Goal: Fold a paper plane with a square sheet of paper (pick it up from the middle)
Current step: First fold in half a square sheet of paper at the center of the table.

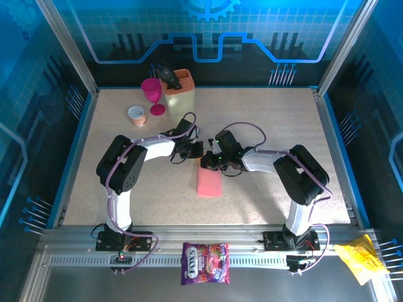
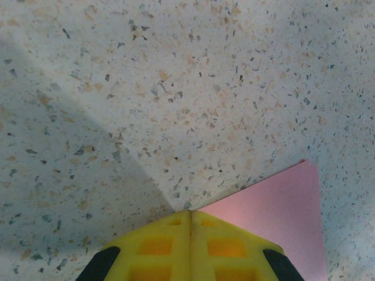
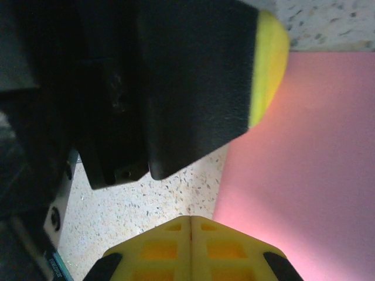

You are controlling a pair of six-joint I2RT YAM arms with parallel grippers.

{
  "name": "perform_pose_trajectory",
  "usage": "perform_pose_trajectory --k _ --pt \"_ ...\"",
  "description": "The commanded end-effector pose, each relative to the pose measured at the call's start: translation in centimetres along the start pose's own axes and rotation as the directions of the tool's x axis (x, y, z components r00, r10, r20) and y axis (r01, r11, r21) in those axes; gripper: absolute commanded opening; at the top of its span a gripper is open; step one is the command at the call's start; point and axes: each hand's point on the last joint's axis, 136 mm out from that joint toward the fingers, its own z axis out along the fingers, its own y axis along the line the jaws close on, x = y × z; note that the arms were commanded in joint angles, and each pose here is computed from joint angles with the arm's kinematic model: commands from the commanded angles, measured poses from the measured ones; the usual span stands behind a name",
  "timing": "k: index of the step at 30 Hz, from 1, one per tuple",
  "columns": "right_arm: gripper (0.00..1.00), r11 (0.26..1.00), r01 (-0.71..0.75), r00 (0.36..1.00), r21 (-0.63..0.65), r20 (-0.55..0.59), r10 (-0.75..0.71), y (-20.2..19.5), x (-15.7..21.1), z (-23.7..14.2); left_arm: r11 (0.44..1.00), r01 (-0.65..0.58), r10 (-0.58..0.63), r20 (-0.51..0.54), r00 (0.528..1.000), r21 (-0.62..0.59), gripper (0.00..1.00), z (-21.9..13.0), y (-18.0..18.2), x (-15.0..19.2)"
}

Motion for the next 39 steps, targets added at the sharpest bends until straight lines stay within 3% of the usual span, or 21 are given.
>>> perform_pose_trajectory --k 1,11,23,39 --pt "0.00 1.000 0.000 1.000 -0.010 -0.023 0.000 0.6 0.3 1.1 0.999 -0.009 0.008 -0.040 0.999 -0.037 0.00 0.7 0.8 1.2" --pt "0.00 1.000 0.009 0.996 0.028 -0.084 -0.007 -0.6 2.3 3.1 0.999 -0.008 0.006 -0.048 0.999 -0.043 0.00 0.9 0.9 1.5" --pt "0.00 0.977 0.151 0.967 0.150 -0.225 -0.115 -2.6 7.4 3.5 0.997 -0.016 0.010 -0.070 0.997 -0.073 0.00 1.2 1.5 2.2" --pt "0.00 0.959 0.271 0.925 0.089 -0.299 -0.233 -0.5 12.0 3.1 0.996 -0.014 0.007 -0.076 0.997 -0.092 0.00 1.4 2.1 2.6"
